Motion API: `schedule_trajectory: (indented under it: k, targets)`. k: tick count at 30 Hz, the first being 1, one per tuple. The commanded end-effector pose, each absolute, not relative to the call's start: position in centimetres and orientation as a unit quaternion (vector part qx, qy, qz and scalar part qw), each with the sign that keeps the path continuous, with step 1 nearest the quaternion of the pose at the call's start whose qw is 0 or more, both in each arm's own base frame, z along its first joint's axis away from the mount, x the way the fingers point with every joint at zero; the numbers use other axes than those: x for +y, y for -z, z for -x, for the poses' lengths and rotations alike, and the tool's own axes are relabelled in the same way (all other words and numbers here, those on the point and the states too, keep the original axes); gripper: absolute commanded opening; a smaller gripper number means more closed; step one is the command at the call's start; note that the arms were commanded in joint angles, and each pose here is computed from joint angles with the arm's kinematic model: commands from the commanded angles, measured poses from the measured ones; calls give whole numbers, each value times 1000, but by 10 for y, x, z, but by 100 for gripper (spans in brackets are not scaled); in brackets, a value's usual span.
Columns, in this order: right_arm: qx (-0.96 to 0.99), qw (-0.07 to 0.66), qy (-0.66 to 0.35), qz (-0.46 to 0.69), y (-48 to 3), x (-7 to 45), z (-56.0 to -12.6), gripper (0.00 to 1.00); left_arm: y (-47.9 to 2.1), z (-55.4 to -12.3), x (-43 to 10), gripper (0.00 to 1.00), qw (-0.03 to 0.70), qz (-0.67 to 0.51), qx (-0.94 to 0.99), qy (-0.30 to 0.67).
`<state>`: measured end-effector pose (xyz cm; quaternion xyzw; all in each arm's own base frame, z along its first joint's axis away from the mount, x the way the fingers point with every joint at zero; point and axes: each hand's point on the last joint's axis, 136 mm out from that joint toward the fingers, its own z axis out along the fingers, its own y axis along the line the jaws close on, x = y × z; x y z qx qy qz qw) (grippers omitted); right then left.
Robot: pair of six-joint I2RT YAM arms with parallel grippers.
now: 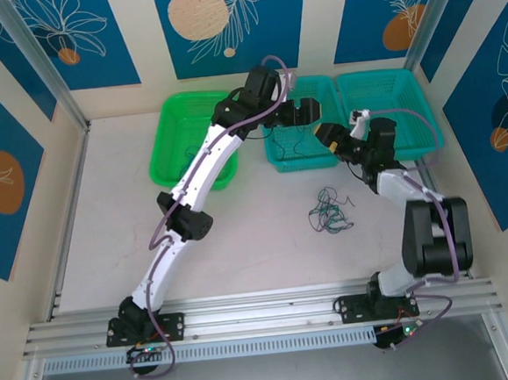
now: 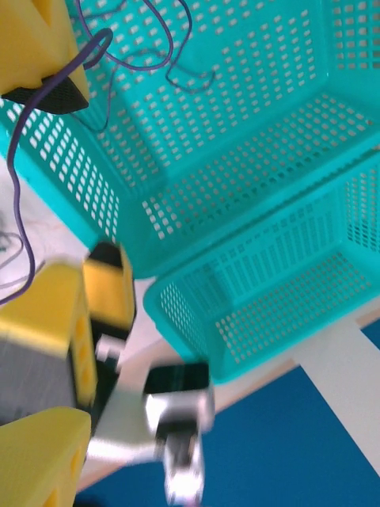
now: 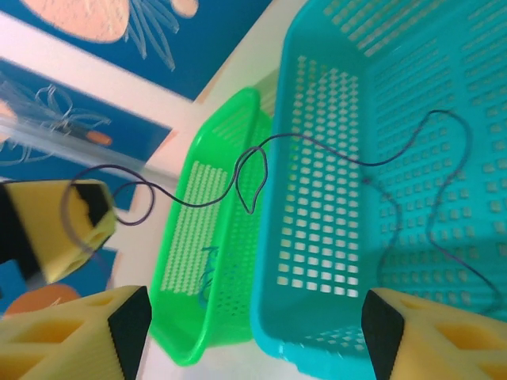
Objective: Untangle the cables
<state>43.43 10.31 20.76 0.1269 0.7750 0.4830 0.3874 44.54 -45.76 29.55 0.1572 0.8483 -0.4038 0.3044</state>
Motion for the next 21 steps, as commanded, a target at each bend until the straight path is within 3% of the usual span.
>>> schedule_trajectory:
  k: [1,5,16,21]
  targets:
    - [728,378,-572,-19,-258,140,-437,77,-319,-439,-456,95,300,-146,834,438]
    - [721,353,-596,23,-261,167,-437,92,-321,-443,-455,95,309,-141,834,435]
    - [683,322,-656,-14,-260,161,-439,100,-326,-445,-453,95,314,-139,831,437]
    - [692,303,-656,13,-268,185,-437,95,-326,-443,-456,95,308,-140,828,448]
